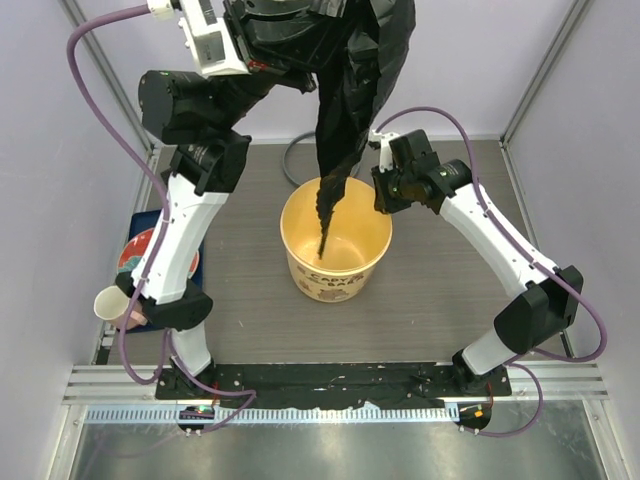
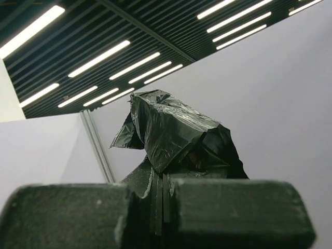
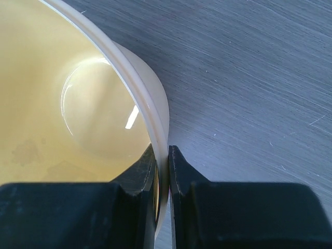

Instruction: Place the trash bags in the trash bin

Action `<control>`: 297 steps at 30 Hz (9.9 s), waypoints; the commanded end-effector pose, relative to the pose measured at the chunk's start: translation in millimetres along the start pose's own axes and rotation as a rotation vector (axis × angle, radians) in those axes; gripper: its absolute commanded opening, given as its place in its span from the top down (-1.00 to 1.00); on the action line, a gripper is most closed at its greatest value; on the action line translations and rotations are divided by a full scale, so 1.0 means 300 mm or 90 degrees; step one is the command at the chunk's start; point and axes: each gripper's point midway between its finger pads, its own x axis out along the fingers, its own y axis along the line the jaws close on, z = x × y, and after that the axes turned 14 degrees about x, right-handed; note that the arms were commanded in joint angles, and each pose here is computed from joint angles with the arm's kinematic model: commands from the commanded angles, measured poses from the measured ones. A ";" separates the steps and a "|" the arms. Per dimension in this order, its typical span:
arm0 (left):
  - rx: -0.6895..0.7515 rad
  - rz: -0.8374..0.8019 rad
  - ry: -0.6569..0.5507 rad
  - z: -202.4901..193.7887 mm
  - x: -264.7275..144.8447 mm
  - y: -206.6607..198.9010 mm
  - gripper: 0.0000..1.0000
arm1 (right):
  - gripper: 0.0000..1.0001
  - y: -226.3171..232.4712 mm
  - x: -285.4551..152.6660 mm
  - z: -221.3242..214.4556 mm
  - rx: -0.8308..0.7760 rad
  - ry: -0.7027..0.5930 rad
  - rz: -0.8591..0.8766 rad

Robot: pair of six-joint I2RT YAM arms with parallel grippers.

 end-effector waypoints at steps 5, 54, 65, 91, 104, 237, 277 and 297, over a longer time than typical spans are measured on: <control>-0.040 -0.026 0.093 -0.167 -0.098 -0.088 1.00 | 0.99 0.031 -0.077 0.095 -0.017 -0.080 0.020; -0.054 -0.051 0.534 -0.680 -0.701 -0.239 1.00 | -0.71 0.346 -0.717 0.396 -0.087 -0.263 0.494; -0.072 -0.062 0.531 -0.679 -0.697 -0.253 1.00 | -0.64 0.331 -0.465 0.358 -0.129 -0.214 0.364; -0.116 -0.270 0.680 -0.316 -1.212 -0.455 1.00 | 0.99 0.098 -0.701 -0.185 -0.677 -0.150 0.373; -0.006 -0.383 0.793 -0.372 -1.494 -0.571 -0.14 | 0.99 0.134 -0.613 -0.201 -0.780 -0.163 0.386; -0.472 0.488 0.700 -0.726 -0.817 -0.300 1.00 | -0.11 0.454 -0.459 0.273 0.156 -0.203 0.488; -0.347 0.207 0.687 -0.523 -1.076 -0.284 1.00 | -0.17 -0.011 -0.571 -0.232 -0.108 0.009 0.209; -0.409 0.049 0.656 -0.614 -1.007 -0.384 1.00 | -0.28 0.230 -0.663 -0.022 -0.278 -0.143 0.357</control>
